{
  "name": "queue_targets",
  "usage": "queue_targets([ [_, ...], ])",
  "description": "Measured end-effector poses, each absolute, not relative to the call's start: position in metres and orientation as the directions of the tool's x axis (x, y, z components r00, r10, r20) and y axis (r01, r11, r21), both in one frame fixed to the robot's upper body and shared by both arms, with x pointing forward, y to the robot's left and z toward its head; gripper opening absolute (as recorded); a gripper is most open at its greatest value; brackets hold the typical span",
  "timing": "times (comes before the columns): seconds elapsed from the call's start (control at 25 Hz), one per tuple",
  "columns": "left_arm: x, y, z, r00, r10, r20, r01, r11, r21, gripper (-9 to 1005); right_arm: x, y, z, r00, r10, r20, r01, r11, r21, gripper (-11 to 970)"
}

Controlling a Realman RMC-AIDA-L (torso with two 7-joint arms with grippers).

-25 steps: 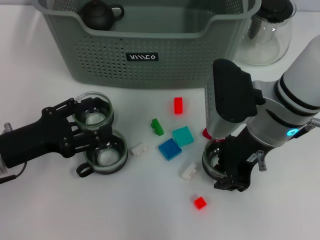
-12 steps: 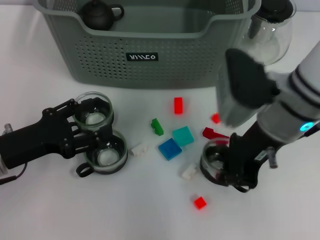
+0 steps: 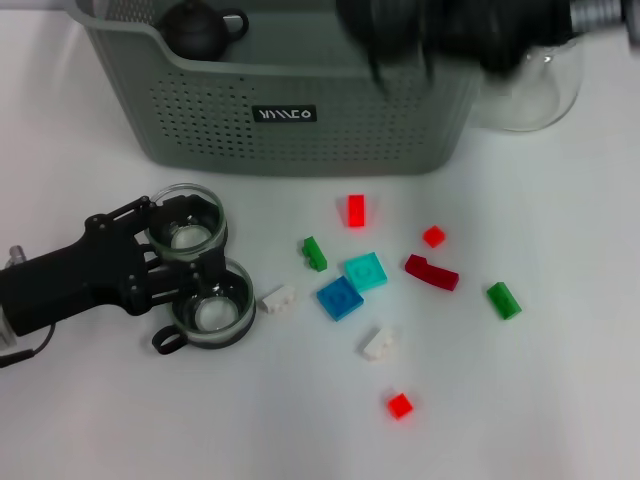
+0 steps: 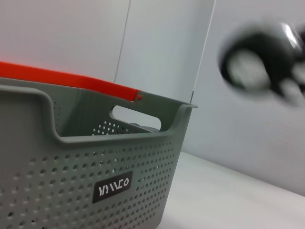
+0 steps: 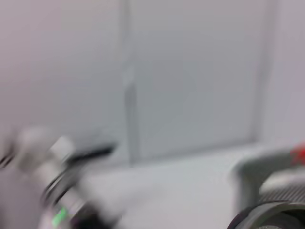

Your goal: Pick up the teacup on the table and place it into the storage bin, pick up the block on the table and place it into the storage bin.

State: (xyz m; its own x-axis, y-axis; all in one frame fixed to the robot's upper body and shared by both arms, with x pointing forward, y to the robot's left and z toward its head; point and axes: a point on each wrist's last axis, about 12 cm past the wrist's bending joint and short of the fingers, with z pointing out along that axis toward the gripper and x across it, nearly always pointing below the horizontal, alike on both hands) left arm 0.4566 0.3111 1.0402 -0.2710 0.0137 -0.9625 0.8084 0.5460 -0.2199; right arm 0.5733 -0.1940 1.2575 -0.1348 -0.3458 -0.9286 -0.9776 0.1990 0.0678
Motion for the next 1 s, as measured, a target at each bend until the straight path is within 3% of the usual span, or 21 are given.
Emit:
queue_targets([
  [0.24,0.463,0.307,1.043,-0.264,0.016,-0.964,0.819,0.531,-0.215,858,0.614,-0.148,1.270,-0.122,-0.264,-0.957,-0.910,0.415,0.001,63],
  [0.6,0.463,0.305,1.043,-0.263,0.004,-0.965,0.821,0.527,-0.222,858,0.683,-0.066,1.255,-0.371,-0.451,-0.812,-0.741,0.670,-0.034,61],
  [0.8,0.463,0.304,1.043,-0.267,0.000,-0.964,0.821,0.525,-0.227,858,0.704,-0.049,1.235,-0.440,-0.533,-0.723,-0.673,0.729,-0.129,60],
  [1.0,0.462,0.305,1.042,-0.269,0.000,-0.963,0.818,0.528,-0.228,858,0.705,-0.055,1.213,-0.469,-0.578,-0.668,-0.664,0.730,-0.165,60],
])
